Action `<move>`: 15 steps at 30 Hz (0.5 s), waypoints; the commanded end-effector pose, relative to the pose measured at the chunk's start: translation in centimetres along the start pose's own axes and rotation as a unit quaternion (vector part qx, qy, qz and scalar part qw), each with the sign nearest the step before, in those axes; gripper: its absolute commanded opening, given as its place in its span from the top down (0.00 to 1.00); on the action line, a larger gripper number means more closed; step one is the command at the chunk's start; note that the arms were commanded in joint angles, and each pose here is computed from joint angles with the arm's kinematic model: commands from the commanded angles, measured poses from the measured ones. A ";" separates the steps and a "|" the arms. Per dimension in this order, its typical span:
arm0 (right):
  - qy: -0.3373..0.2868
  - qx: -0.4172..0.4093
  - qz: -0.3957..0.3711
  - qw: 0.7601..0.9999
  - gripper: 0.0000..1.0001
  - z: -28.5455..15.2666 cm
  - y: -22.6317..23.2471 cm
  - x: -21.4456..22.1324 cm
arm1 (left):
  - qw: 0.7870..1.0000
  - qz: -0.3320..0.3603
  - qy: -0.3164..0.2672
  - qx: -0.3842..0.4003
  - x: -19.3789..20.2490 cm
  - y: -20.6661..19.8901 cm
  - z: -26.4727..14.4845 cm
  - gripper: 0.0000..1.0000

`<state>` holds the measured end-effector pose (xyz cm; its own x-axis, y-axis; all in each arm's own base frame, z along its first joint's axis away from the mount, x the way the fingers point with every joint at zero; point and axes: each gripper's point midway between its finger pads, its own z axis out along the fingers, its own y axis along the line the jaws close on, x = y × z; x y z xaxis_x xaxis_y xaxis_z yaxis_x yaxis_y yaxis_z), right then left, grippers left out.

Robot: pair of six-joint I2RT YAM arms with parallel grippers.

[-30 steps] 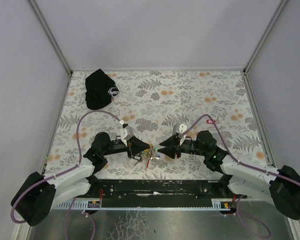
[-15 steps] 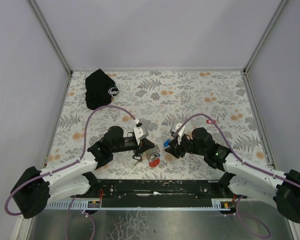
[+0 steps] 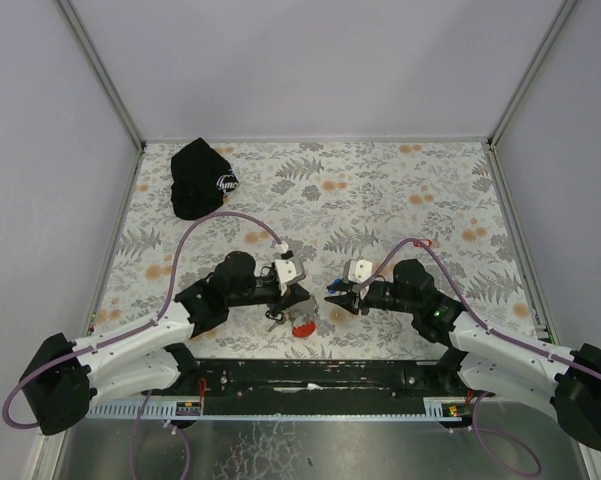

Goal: Put the keys on the keyring

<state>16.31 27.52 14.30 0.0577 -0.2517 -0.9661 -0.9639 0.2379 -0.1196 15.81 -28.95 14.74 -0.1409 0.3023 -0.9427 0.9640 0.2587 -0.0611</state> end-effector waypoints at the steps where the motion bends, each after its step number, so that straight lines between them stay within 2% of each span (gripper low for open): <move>1: -0.071 -0.028 -0.075 0.994 0.66 0.6 -0.3 -5.2 | 0.999 0.031 -0.018 0.014 -1.6 -0.6 -0.4 1.00; 9: -0.069 -0.078 -0.100 0.990 0.68 1.5 0.6 -5.7 | 0.996 0.076 -0.030 0.042 -2.3 -1.7 -0.5 1.00; 15: -0.055 -0.108 -0.118 0.986 0.68 1.5 1.3 -5.1 | 0.994 0.103 -0.017 0.029 -2.0 -1.3 -0.1 1.00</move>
<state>15.43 29.95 16.79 0.2141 -0.2123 -0.9535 -0.9731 0.0389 -0.2271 14.51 -29.18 15.35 -0.0180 0.3150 -0.9489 0.9863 0.1611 0.0348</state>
